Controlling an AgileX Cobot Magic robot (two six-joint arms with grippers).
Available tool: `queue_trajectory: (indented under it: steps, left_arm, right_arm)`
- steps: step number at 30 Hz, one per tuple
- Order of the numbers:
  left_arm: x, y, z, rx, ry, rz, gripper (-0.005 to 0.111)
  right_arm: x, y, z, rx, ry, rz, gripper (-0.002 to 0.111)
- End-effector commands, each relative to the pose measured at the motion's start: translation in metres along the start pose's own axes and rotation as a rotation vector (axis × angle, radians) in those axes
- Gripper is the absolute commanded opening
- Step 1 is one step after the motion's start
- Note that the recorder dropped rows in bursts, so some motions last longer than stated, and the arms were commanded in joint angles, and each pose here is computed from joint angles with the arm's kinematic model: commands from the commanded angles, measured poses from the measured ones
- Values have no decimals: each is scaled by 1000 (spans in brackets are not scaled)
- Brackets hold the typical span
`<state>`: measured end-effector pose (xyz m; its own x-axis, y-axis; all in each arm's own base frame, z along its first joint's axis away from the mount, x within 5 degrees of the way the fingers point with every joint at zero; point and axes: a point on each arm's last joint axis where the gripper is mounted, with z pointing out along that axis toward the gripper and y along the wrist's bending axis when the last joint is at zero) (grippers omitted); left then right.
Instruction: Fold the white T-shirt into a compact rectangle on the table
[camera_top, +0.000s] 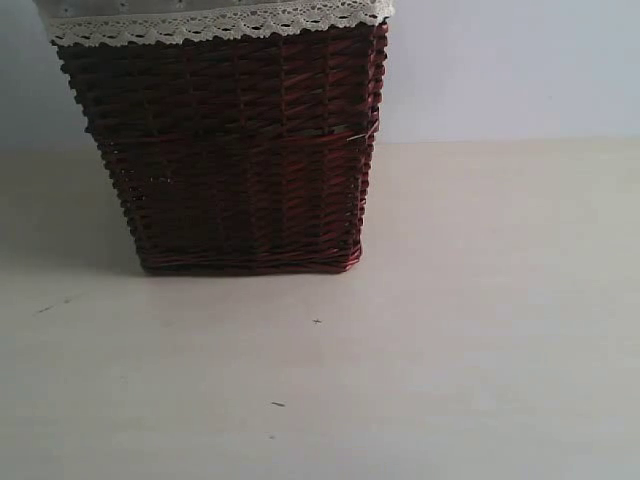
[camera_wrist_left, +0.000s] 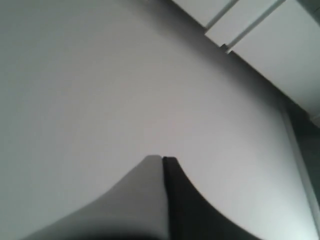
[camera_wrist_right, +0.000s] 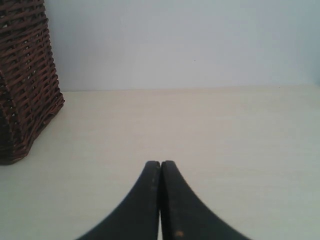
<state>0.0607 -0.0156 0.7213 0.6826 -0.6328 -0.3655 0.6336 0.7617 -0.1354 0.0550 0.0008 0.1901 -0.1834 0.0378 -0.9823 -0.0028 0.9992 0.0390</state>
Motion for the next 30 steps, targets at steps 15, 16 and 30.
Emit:
queue_trajectory:
  steps: [15, 16, 30]
  left_arm:
    - [-27, -40, -6, 294, -15, -316, 0]
    - [-27, -43, -7, 315, -5, -325, 0]
    - [43, -46, -25, 584, 491, 94, 0]
  right_arm:
    - [1, 0, 0, -3, -4, -7, 0]
    - [1, 0, 0, -3, -4, -7, 0]
    - [1, 0, 0, -3, -4, -7, 0]
